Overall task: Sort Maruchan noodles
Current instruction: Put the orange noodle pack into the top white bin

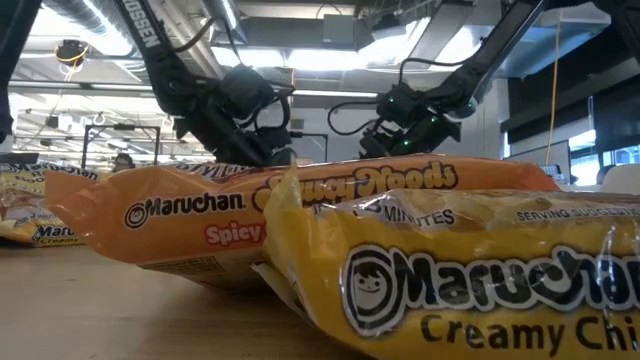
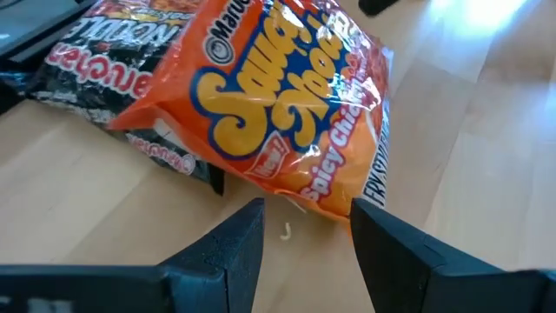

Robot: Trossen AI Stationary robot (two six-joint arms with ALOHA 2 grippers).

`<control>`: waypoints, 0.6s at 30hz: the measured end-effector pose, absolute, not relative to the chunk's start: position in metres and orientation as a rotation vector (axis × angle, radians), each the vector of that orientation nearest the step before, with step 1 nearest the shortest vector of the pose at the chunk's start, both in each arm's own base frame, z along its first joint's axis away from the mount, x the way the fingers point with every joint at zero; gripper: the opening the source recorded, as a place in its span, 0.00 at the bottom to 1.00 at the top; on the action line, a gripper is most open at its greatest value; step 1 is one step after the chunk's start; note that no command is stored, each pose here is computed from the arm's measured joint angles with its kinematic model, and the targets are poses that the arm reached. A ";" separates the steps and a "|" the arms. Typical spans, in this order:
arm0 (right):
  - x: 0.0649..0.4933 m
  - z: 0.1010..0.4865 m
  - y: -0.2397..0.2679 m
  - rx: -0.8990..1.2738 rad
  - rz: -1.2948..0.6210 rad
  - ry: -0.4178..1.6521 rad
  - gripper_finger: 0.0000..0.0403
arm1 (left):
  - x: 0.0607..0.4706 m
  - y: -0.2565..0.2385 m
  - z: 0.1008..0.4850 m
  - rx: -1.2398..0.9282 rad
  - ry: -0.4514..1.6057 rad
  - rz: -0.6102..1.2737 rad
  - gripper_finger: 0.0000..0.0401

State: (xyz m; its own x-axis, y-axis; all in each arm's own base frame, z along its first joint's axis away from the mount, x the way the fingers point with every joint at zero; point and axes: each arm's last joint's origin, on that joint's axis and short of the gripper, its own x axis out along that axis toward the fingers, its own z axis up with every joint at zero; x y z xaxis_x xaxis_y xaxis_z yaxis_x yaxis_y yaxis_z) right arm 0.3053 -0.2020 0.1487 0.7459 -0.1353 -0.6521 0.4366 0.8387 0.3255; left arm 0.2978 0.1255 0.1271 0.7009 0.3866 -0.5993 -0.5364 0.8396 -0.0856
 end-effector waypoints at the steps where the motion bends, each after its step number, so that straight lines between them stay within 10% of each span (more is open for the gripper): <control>1: 0.305 0.147 -0.202 0.494 -0.317 0.666 0.83 | 0.298 0.126 0.124 -0.263 0.605 0.520 0.41; 18: 0.323 0.148 -0.182 0.406 -0.035 0.593 0.69 | 0.306 0.127 0.113 -0.206 0.561 0.492 0.41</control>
State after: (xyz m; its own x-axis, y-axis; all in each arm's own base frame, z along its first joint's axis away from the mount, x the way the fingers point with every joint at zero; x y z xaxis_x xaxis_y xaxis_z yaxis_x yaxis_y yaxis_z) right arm 0.3233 -0.1821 0.1485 0.8310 0.0837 -0.5499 0.1469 0.9205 0.3621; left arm 0.3064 0.1270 0.1131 0.7353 0.3890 -0.5550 -0.4989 0.8649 -0.0548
